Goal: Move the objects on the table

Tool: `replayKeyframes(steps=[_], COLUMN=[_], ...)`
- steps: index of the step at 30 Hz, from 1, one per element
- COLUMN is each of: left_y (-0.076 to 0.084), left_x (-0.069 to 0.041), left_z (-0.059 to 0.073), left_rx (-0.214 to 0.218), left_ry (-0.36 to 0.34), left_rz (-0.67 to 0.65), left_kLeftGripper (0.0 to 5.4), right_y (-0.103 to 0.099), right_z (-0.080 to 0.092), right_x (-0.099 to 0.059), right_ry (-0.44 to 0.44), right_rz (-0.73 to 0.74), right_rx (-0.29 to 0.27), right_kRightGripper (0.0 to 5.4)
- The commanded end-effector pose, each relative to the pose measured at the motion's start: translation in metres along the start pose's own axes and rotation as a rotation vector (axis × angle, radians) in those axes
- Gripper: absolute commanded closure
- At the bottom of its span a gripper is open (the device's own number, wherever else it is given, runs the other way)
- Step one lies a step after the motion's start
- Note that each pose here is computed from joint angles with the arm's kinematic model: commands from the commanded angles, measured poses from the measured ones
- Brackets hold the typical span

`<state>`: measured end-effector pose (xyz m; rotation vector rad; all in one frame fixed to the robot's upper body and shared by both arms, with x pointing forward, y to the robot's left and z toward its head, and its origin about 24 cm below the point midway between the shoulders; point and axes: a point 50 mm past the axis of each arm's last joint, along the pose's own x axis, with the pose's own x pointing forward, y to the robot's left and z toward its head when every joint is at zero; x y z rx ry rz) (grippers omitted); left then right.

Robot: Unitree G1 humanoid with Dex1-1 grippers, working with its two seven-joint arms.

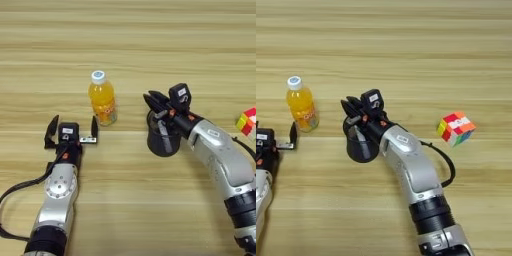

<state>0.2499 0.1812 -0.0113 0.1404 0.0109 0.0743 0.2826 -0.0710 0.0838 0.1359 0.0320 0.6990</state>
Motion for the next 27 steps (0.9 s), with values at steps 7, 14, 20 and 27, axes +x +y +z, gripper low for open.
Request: replayKeyframes(steps=[7,14,20,27], left_y=[-0.002,-0.003,0.001,0.004], left_x=[0.002,0.003,0.003,-0.004], left_z=[0.002,0.003,0.010,0.029], left_rx=[-0.002,-0.001,0.007,0.016], left_ry=[-0.008,-0.016,-0.044,-0.109], left_rz=[-0.006,-0.008,-0.006,-0.044], left_kLeftGripper=[0.00,0.00,0.00,0.00], right_y=[0.000,0.003,0.004,0.005], right_z=[0.007,0.028,0.039,0.064], right_x=[-0.004,-0.009,-0.011,-0.014], right_ry=[-0.036,-0.148,-0.197,-0.297], right_rz=[-0.014,-0.019,-0.026,-0.036], right_rx=[-0.007,-0.040,-0.050,-0.067], right_kRightGripper=[4.73,4.73,4.73,4.73])
